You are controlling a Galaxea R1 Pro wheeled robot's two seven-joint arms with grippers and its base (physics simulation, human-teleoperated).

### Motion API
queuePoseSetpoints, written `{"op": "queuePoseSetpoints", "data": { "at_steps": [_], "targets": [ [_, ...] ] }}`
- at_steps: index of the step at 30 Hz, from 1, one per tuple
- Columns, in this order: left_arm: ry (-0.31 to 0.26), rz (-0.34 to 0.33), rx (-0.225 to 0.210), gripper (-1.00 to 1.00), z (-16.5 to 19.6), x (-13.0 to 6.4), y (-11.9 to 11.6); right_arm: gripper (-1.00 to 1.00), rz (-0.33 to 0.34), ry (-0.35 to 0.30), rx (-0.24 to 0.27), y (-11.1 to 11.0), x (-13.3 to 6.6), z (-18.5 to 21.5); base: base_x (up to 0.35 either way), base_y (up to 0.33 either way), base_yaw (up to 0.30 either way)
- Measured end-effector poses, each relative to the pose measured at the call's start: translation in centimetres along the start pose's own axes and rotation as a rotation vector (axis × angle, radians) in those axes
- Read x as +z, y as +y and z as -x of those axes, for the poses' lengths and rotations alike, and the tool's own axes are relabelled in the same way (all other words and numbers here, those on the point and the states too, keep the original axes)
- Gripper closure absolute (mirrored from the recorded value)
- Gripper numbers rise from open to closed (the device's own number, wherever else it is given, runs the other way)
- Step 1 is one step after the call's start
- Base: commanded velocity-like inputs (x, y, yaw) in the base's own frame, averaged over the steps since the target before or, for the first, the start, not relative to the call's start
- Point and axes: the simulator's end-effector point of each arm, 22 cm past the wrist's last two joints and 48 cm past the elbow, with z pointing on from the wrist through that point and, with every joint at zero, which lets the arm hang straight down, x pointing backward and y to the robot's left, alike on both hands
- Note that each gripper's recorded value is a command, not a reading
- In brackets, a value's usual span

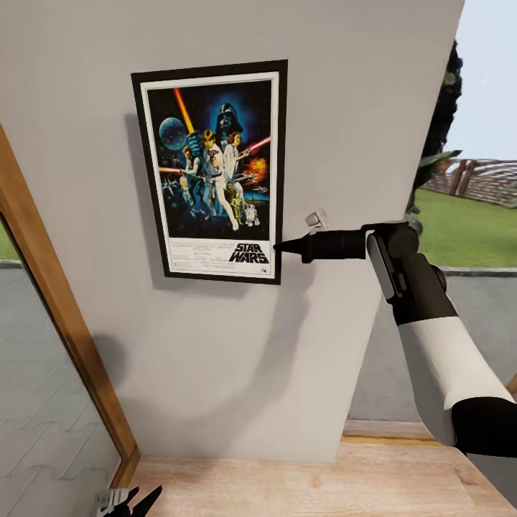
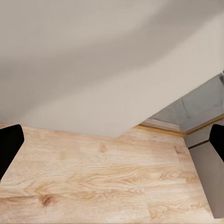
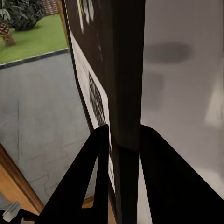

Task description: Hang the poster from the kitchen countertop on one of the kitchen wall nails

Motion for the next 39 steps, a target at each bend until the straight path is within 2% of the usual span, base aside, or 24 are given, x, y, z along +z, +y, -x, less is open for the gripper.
{"op": "queuePoseSetpoints", "data": {
  "at_steps": [15, 23, 39],
  "targets": [
    [0.000, 0.000, 0.000, -1.00, 0.00, 0.00, 0.02, 1.00, -0.001, 0.001, 0.001, -0.06, 0.02, -0.05, 0.005, 0.000, 0.000],
    [0.000, 0.000, 0.000, -1.00, 0.00, -0.01, 0.01, 1.00, -0.002, 0.001, 0.001, -0.07, 0.01, -0.04, 0.175, 0.000, 0.000],
    [0.000, 0.001, 0.000, -1.00, 0.02, -0.03, 0.05, 1.00, -0.002, 0.001, 0.002, -0.07, 0.02, -0.05, 0.004, 0.000, 0.000]
  ]
}}
